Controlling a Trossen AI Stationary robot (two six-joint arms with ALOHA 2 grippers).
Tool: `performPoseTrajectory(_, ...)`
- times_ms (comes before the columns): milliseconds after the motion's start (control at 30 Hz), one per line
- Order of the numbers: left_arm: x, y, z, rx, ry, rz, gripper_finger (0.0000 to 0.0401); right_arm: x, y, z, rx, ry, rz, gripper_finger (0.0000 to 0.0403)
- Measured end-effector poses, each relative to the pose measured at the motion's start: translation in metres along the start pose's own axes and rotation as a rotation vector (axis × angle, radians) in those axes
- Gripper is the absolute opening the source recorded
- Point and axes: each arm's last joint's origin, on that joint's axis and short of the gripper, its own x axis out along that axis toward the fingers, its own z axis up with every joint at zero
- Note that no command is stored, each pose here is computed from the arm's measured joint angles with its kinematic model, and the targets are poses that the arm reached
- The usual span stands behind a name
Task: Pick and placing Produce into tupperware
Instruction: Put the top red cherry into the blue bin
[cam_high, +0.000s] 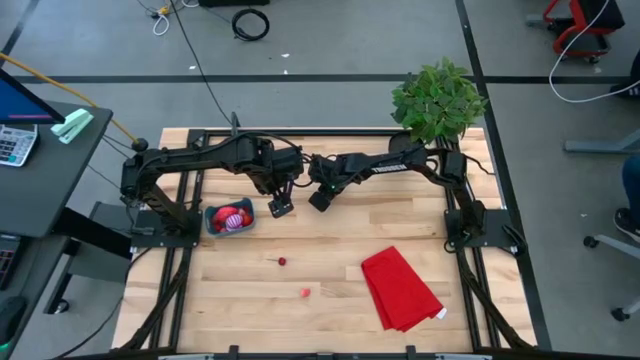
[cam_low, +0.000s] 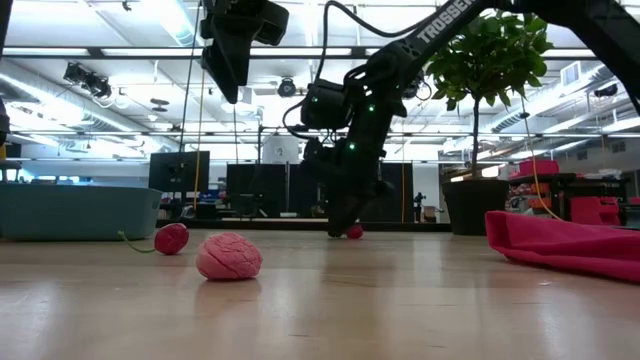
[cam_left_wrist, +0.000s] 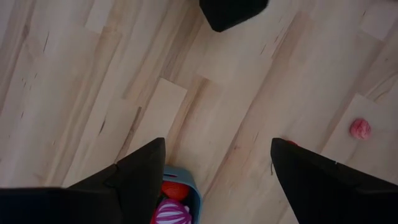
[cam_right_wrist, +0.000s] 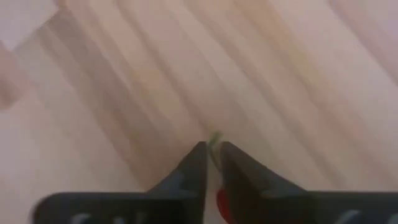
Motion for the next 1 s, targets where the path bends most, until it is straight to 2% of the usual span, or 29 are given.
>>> performPoseTrajectory(133,0.0,0.0,0.0,-0.001,0.001,0.0,0.0295,0.0,0.002,-0.001,0.003,0.006,0.019,0.0009)
performPoseTrajectory(300,0.0,0.001,-0.003,0.001,0.034,0.011,0.0295,-0.001,0.009,-0.001,0.032,0.019,0.103,0.0012)
performPoseTrajectory(433,-0.004,0.006,-0.012,0.014,0.116,0.036,0.0295,-0.003,0.026,0.002,0.042,-0.022,0.258,0.0006)
performPoseTrajectory(533,-0.015,0.013,-0.018,0.002,0.191,0.061,0.0295,-0.008,0.045,0.01,0.051,-0.105,0.418,0.0005)
performPoseTrajectory(600,-0.026,0.017,-0.019,-0.04,0.186,0.066,0.0295,-0.016,0.062,0.017,0.026,-0.195,0.524,0.0004)
performPoseTrajectory(700,-0.05,0.023,-0.016,-0.087,0.089,0.053,0.0295,-0.034,0.089,0.028,-0.028,-0.355,0.657,0.0004)
performPoseTrajectory(800,-0.085,0.031,-0.018,-0.115,-0.048,0.057,0.0295,-0.056,0.112,0.037,-0.071,-0.493,0.748,0.0003)
performPoseTrajectory(1000,-0.159,0.051,-0.034,-0.184,-0.343,0.073,0.0295,-0.097,0.147,0.049,-0.176,-0.711,0.698,0.0002)
